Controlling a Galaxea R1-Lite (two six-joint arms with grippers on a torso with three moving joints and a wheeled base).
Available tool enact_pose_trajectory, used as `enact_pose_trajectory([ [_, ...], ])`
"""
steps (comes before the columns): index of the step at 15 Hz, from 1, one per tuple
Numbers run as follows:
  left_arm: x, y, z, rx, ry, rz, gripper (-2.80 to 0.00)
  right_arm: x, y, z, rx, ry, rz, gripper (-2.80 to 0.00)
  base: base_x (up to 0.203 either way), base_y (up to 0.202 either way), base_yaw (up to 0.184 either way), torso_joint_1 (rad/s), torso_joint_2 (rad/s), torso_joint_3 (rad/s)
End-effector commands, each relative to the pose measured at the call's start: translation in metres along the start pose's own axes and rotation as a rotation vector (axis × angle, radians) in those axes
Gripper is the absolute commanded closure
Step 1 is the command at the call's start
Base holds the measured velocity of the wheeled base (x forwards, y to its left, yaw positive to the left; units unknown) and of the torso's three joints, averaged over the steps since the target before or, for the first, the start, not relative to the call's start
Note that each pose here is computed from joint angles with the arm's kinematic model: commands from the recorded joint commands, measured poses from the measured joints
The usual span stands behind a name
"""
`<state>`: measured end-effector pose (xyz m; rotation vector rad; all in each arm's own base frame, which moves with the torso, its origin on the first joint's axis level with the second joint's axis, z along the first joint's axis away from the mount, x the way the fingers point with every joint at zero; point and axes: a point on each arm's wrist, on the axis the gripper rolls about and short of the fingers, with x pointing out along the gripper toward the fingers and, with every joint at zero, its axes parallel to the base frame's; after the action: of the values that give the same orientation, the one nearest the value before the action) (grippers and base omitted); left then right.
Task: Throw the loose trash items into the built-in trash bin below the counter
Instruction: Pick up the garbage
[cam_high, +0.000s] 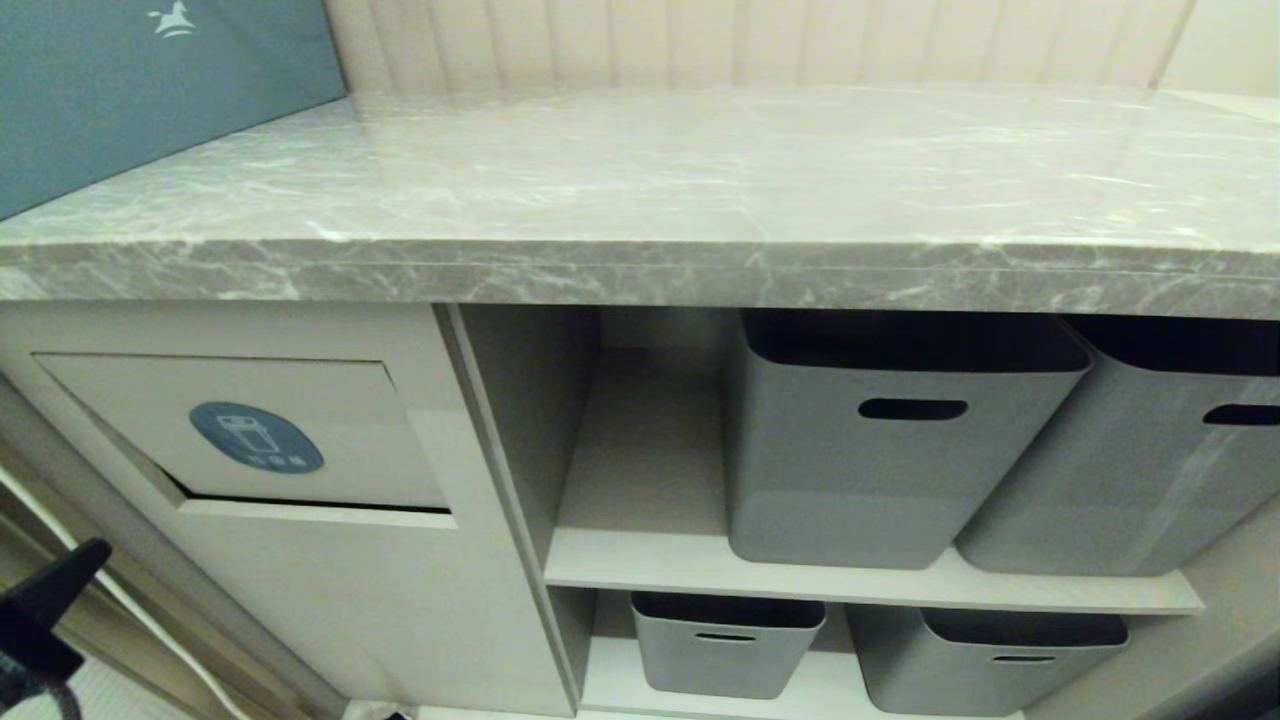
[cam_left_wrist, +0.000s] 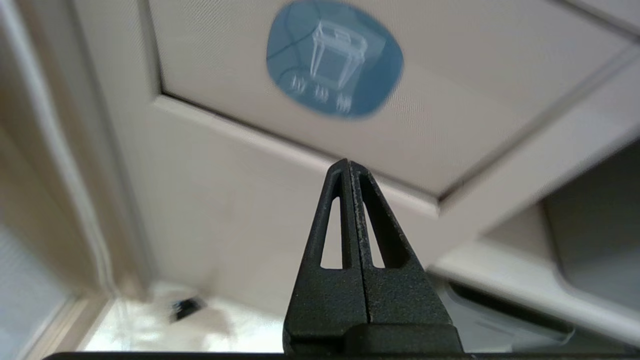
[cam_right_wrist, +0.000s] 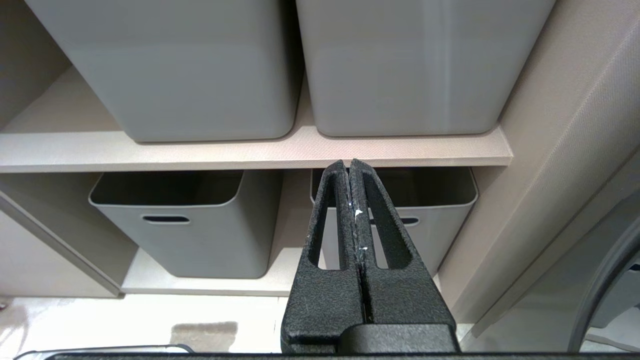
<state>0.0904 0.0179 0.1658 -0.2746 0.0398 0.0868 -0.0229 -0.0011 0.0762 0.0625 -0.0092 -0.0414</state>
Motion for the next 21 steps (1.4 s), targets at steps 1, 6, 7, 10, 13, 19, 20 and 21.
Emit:
enact_pose_trajectory([
  [1,-0.028,-0.006,0.005,0.067,-0.060,-0.015,0.00,0.000,0.000,0.000,-0.001,0.002,0.000,0.00,0.000,0.000,0.000,0.000,0.00,0.000],
  [6,-0.074,-0.010,-0.012,0.202,-0.091,-0.112,0.00,0.000,0.000,0.000,-0.001,0.002,0.000,0.00,0.000,0.000,0.000,0.000,0.00,0.000],
  [7,-0.085,-0.008,-0.023,0.239,-0.097,-0.126,0.00,0.000,0.000,0.000,-0.003,0.002,0.000,0.00,0.000,0.000,0.000,0.000,0.00,0.000],
  [10,-0.086,0.005,-0.067,0.323,-0.002,-0.081,0.00,0.000,0.000,0.000,-0.001,0.002,0.001,0.00,0.000,0.000,0.000,0.000,0.00,0.000],
  [13,-0.088,0.014,-0.092,0.339,0.234,0.004,0.00,0.000,0.000,0.000,-0.001,0.002,0.002,0.00,0.000,0.000,0.000,0.000,0.00,0.000],
  [19,-0.087,0.013,-0.089,0.277,0.204,0.003,0.00,0.000,0.000,0.000,-0.002,0.002,0.001,0.00,0.000,0.000,0.000,0.000,0.00,0.000],
  [20,-0.087,0.013,-0.090,0.262,0.221,0.005,0.00,0.000,0.000,0.000,-0.003,0.002,0.002,0.00,0.000,0.000,0.000,0.000,0.00,0.000],
  [21,-0.088,0.014,-0.091,0.263,0.231,-0.023,0.00,0.000,0.000,0.000,-0.003,0.002,0.002,0.00,0.000,0.000,0.000,0.000,0.00,0.000],
])
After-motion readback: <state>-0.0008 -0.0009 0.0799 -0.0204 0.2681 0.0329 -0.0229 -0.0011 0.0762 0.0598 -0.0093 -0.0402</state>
